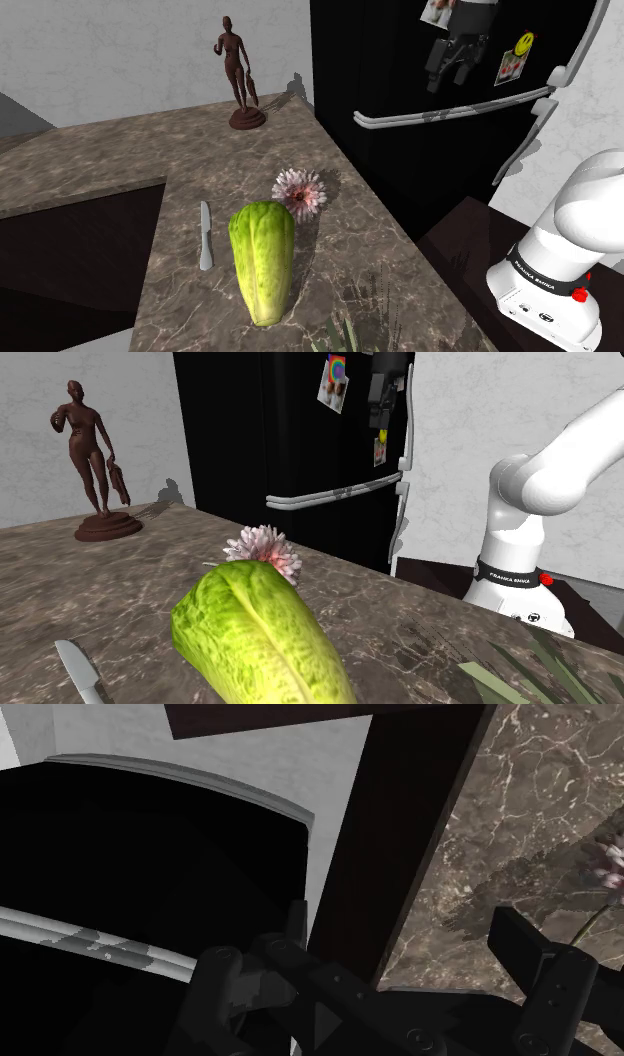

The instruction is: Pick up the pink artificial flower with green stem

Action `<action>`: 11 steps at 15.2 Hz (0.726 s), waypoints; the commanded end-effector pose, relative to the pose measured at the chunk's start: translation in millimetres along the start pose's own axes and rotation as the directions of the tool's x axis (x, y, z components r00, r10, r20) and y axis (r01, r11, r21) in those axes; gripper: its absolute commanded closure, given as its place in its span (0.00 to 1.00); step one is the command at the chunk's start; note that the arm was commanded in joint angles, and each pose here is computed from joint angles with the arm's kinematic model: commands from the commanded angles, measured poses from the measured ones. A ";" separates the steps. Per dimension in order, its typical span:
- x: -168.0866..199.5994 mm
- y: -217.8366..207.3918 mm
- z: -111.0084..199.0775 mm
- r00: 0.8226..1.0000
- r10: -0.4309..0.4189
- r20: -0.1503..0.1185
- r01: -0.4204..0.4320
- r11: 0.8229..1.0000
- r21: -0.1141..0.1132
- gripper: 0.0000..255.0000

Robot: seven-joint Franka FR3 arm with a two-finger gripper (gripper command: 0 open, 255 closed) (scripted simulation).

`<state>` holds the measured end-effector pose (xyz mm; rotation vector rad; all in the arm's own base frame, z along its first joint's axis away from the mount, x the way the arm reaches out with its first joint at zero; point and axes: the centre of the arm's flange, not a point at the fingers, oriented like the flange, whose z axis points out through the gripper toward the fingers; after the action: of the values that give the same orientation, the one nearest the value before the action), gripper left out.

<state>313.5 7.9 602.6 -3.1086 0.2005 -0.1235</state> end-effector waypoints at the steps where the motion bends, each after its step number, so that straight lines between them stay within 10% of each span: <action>1: 0.0 0.0 0.0 1.000 0.000 0.000 0.000 1.000 0.000 0.00; 11: 57.8 -107.8 67.6 0.998 0.039 0.045 -0.038 0.998 -0.041 0.00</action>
<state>381.5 96.7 550.1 -3.1392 0.2568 -0.0548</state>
